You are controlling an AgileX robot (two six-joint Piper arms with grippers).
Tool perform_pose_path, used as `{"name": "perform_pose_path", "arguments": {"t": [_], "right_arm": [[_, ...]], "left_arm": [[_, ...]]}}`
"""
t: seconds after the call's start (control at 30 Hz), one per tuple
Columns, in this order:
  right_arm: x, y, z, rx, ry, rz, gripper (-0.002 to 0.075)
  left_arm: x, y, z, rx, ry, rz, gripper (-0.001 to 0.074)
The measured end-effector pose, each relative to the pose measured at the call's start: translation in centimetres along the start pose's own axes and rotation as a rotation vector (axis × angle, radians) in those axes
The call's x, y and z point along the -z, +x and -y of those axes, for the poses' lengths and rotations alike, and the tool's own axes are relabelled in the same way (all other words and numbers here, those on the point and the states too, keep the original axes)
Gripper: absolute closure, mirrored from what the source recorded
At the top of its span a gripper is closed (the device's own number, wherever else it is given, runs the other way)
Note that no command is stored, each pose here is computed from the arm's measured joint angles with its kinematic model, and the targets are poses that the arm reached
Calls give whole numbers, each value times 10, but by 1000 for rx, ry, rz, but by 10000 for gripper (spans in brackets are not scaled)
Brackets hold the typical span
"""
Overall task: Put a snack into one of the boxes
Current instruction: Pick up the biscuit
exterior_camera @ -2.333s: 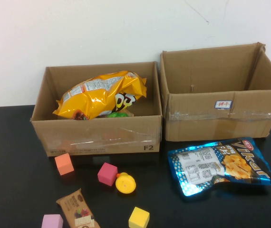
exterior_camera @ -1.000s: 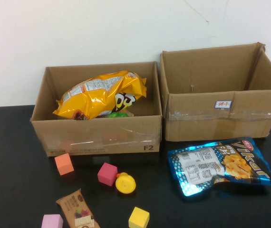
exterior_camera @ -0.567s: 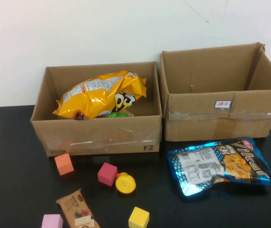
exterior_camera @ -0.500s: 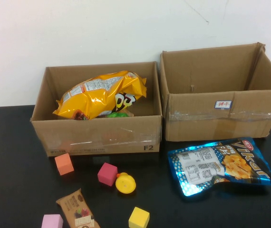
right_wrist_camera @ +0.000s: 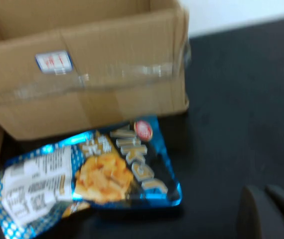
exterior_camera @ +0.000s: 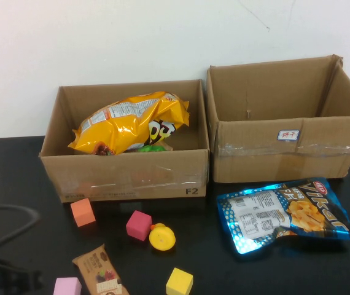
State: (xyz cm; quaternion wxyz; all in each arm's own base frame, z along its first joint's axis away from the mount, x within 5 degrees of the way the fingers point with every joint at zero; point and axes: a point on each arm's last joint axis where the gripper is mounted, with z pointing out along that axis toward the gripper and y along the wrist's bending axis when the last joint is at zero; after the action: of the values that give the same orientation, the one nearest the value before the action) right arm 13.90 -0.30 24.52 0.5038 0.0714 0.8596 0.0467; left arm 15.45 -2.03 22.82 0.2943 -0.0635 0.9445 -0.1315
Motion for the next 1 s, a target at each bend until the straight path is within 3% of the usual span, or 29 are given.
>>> {"name": "perform_pose_path", "arguments": {"t": [0.23,0.47,0.57,0.7,0.77,0.87,1.0], "right_arm": [[-9,2,0,-34,1,-39,727],[-9,2,0,-56,-5,-39,727],[-9,2,-1,-63,-7,-38,727],[-9,2,-1,-65,-7,-38,727],[-9,2,-1,-67,-8,-38,727],[-9,2,-1,-67,-8,-38,727],[-9,2,-1,-67,-8,-38,727]], "left_arm": [[-55,-20,0,-28,13,-248,736],[-107,-53,30,-98,21,-284,714],[-132,-57,46,-130,31,-347,600],[-160,-64,60,-142,34,-441,236],[-173,-68,63,-131,24,-480,130],[-190,-70,59,-120,-40,-544,68],[-201,-69,50,-108,-139,-581,47]]}}
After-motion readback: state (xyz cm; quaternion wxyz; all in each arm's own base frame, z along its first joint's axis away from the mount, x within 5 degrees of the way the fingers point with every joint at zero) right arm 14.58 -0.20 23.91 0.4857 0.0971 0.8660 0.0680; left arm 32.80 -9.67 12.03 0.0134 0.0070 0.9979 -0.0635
